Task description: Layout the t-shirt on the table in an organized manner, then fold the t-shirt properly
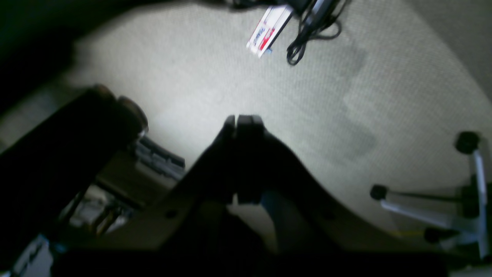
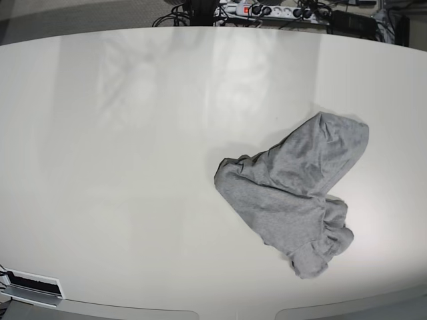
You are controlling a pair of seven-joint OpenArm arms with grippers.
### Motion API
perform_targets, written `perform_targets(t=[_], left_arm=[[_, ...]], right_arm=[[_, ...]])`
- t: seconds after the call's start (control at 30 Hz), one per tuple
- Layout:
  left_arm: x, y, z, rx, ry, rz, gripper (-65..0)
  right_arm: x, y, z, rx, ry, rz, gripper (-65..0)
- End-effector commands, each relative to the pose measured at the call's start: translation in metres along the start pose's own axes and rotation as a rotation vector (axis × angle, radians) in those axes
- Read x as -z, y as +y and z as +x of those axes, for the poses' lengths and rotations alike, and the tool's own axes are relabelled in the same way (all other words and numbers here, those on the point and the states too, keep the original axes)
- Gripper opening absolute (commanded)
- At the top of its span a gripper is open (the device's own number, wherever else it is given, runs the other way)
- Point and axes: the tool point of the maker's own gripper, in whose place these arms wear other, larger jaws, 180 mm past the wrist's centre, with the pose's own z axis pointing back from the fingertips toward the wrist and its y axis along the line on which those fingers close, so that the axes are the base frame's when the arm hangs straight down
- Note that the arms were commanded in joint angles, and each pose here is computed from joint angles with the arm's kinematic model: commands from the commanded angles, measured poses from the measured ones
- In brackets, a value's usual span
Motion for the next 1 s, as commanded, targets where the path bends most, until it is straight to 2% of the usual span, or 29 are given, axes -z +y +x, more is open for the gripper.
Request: perform_targets(t=[0.0,0.13,0.27,0.4,0.57,0.73,0.97], left_arm=[[-0.007,-0.003,0.003,0.018,-0.016,-0.008,-65.0],[-0.034,0.001,-0.006,0.072,-0.039,0.01,-65.0],[-0.063,0.018,-0.03,0.12,-0.023,0.062,-65.0],[-0.086,0.018,-0.05,0.167,-0.011,0.068,-65.0],[-0.125,0.033,-0.058,0.176,-0.038,0.121,-65.0],[-0.177,0.044,-0.013,0.095,-0.228,0.137,-65.0],[-0.249,0.055,0.056,0.111,-0.484,0.178,-65.0]], right_arm=[[-0.003,0.014,-0.011,0.006,0.01,0.035,-65.0],[-0.027,0.029,-0.023,0.01,-0.052,0.047,-65.0],[-0.061,0.018,-0.029,-0.005,-0.121,-0.04,-65.0],[-0.099,0.011,-0.033,-0.027,-0.189,-0.115,-65.0],[-0.145,0.008,-0.033,-0.079,-0.257,-0.24,-65.0],[-0.191,0.004,-0.016,-0.128,-0.352,-0.384,-65.0],[-0.238,-0.02,0.014,-0.142,-0.472,-0.585,-65.0]])
